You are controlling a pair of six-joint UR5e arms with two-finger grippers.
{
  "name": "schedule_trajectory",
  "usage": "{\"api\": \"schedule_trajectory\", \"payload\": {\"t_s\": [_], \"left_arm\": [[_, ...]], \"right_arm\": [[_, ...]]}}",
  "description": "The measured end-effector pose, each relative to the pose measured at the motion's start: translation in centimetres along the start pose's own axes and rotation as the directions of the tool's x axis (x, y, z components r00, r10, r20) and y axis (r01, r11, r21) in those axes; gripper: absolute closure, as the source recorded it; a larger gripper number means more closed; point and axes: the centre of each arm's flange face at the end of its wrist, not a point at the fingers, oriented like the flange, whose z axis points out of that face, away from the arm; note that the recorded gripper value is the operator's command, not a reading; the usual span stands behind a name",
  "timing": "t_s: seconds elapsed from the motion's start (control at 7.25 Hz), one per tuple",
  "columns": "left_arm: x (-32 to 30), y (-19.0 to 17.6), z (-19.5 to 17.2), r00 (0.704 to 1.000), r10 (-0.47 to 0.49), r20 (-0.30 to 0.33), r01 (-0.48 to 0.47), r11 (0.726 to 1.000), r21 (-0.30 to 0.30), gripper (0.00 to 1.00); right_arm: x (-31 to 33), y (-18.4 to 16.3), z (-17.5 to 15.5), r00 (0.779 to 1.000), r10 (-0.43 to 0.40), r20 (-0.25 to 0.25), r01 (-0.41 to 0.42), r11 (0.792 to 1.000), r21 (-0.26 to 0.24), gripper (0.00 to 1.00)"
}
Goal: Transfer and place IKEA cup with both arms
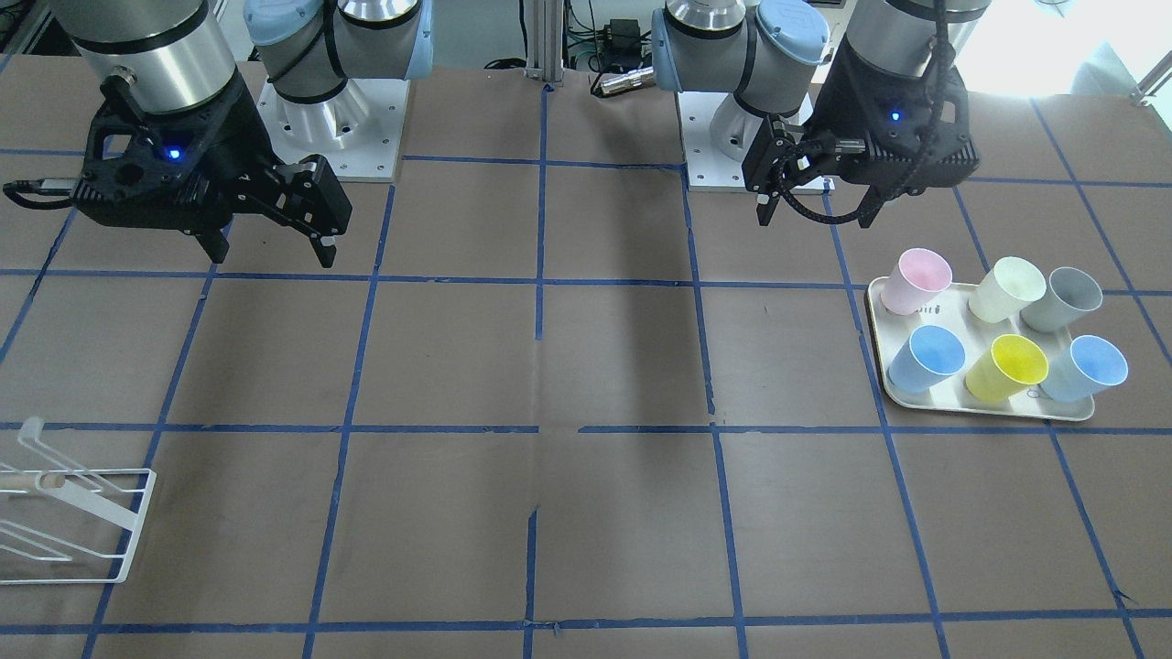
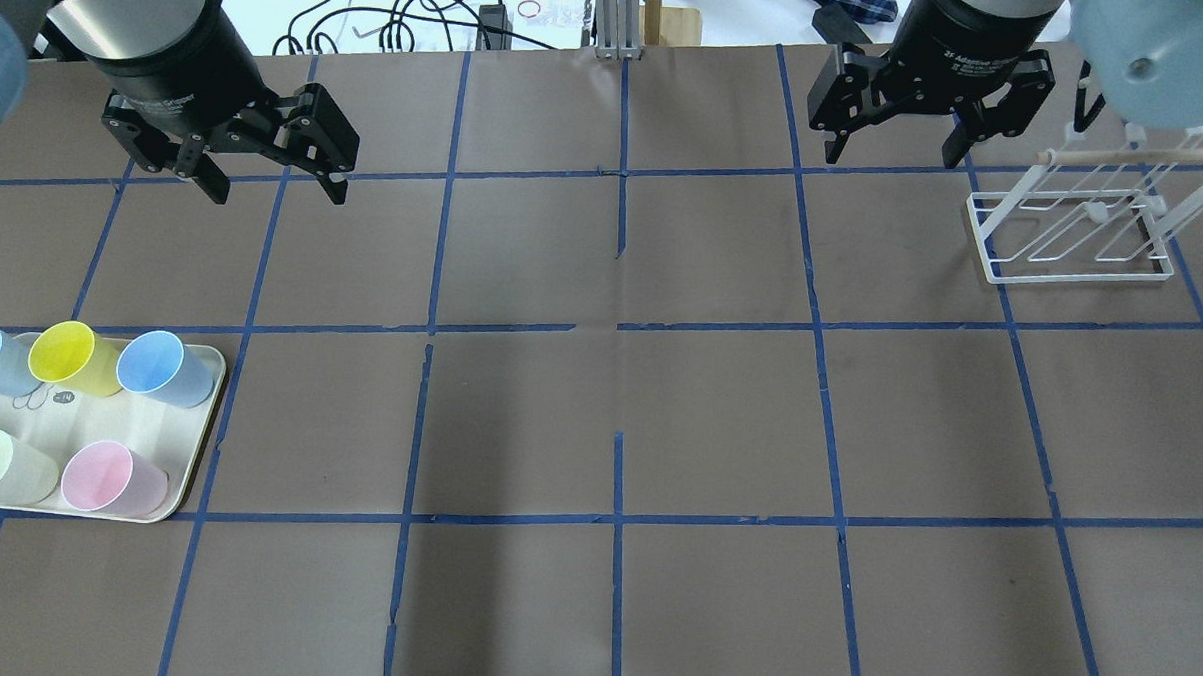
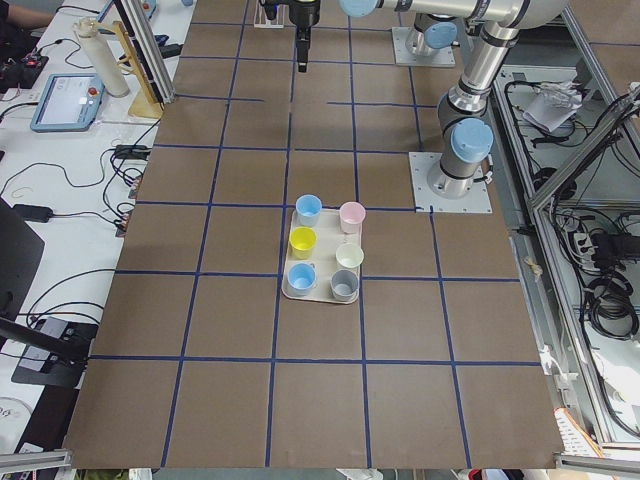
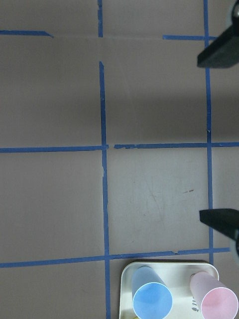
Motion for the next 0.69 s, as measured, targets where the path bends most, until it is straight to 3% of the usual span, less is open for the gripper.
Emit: {"api": "schedule_trajectory", "payload": {"t_s": [0.69], "left_arm": [[0.00,-0.08,-0.21,1.000,0.001,0.000,-0.001,1.000,-0.004,0.00]], "right_arm": [[-0.01,-0.20,0.22,1.000,-0.001,-0.001,0.001,1.000,0.000,0.00]]}}
